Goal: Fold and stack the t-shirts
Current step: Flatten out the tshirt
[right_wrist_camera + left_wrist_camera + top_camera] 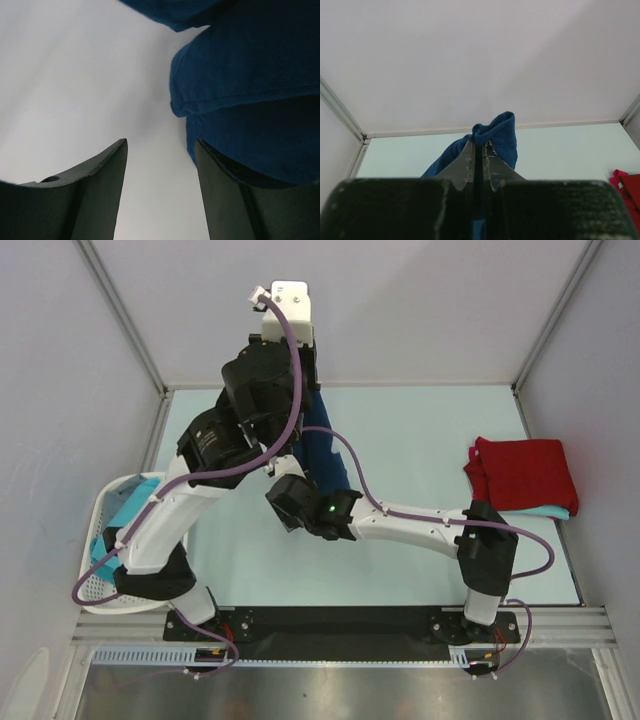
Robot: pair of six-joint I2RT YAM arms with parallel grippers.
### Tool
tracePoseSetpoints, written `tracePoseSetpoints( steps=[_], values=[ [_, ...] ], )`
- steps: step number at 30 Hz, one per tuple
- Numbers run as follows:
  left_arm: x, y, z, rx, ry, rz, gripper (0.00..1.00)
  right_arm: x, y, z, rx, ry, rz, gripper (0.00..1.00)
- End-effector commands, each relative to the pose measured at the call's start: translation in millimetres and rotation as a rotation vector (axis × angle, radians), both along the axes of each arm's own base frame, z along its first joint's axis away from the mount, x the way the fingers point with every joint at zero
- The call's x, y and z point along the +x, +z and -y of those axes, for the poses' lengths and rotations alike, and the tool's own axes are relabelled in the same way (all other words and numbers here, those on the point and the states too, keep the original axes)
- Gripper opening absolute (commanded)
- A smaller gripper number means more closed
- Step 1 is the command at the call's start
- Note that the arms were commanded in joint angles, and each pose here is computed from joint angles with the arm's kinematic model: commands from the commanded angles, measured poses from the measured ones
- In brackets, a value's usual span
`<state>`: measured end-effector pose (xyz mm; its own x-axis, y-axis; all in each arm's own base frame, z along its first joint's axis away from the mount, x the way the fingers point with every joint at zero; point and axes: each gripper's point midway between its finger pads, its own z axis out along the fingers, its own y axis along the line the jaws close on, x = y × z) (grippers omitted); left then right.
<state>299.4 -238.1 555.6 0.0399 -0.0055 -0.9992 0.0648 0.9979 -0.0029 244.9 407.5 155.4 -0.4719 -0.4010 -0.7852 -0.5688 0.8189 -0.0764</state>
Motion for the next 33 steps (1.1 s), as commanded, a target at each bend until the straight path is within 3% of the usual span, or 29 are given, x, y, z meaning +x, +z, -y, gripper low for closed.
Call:
tracePoseSetpoints(
  steps=[1,26,29,33],
  values=[
    [-18,38,-24,-0.109,-0.019,0.069,0.00,23,10,0,0.018,-0.059,0.038,0.62],
    [-21,38,-26,-0.098,-0.035,0.077,0.00,49,-7,-16,0.021,-0.067,0.028,0.60],
    [-23,39,-29,-0.107,-0.040,0.079,0.00,52,-10,-18,0.021,-0.070,0.028,0.51],
    [-25,40,-29,-0.110,-0.047,0.078,0.00,53,-12,-20,0.022,-0.073,0.030,0.48]
  ],
)
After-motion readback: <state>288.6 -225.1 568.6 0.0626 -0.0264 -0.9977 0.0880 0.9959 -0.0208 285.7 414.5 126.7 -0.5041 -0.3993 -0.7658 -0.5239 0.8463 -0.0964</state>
